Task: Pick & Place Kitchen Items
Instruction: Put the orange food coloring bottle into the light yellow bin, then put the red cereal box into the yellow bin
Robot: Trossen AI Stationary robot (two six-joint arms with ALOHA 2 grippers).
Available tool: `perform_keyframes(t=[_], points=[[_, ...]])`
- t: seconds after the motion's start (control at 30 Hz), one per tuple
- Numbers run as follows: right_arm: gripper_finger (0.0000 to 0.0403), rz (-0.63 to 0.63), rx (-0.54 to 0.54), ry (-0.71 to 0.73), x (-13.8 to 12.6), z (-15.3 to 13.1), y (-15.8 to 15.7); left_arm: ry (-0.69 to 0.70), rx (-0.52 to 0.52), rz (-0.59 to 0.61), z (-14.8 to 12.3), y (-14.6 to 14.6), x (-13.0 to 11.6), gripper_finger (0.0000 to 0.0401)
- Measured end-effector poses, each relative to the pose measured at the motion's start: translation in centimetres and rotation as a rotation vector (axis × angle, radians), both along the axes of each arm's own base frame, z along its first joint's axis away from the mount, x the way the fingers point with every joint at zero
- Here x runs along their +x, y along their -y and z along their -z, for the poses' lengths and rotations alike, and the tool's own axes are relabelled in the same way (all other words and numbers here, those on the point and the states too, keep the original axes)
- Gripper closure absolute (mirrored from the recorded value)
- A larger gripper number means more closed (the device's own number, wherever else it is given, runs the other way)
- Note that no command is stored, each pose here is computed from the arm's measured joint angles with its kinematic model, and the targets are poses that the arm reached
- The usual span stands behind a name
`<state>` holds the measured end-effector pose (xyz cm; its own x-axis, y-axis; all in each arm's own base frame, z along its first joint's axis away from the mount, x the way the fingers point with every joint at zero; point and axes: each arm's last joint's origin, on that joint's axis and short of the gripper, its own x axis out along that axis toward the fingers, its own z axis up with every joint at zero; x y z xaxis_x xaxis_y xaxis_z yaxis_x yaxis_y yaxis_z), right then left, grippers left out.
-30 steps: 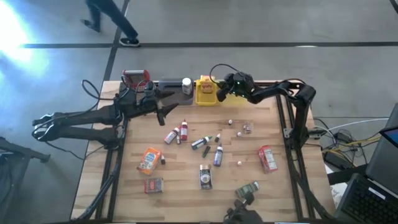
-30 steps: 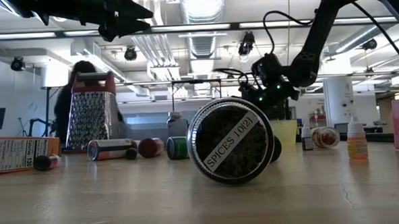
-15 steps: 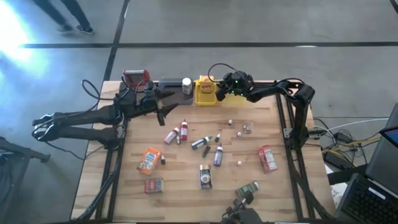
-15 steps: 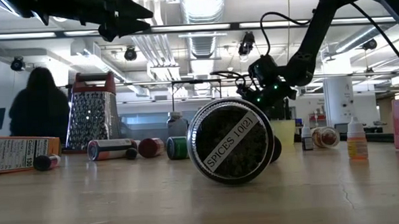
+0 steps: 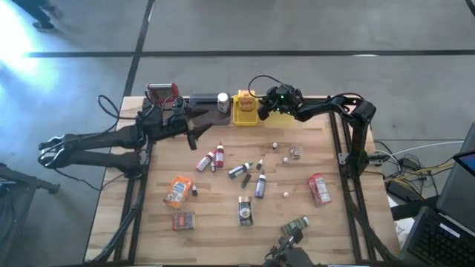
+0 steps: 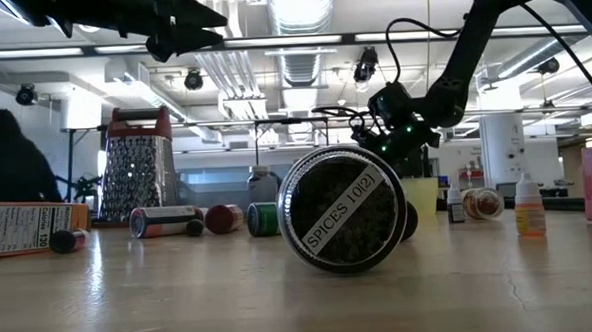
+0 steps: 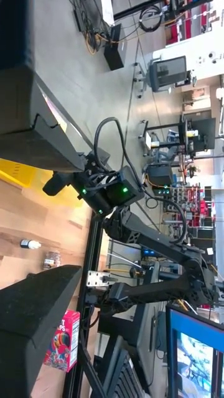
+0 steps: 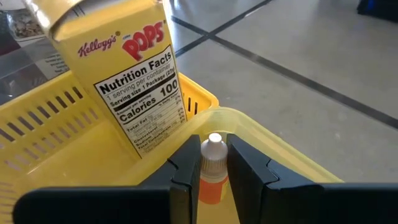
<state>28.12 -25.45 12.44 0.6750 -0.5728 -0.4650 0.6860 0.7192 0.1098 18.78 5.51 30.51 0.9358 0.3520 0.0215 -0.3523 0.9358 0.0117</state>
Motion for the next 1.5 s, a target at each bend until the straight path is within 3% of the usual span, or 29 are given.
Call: perform_keyframes(t=[1.1,1.27,1.5], points=[[0.0273,-0.010,-0.028,0.003,0.0,-0.5,0.0,0.000,0.000,0.002,0.0,0.0,0.0,0.0137],[0.0268,-0.026,-0.113,0.037,-0.3,-3.5,-0.2,0.000,0.001,0.002,0.0,0.0,0.0,0.0137],[0.0290,-0.046,-0.224,0.061,-2.1,-10.2,-1.9,0.000,0.001,0.002,0.0,0.0,0.0,0.0137]])
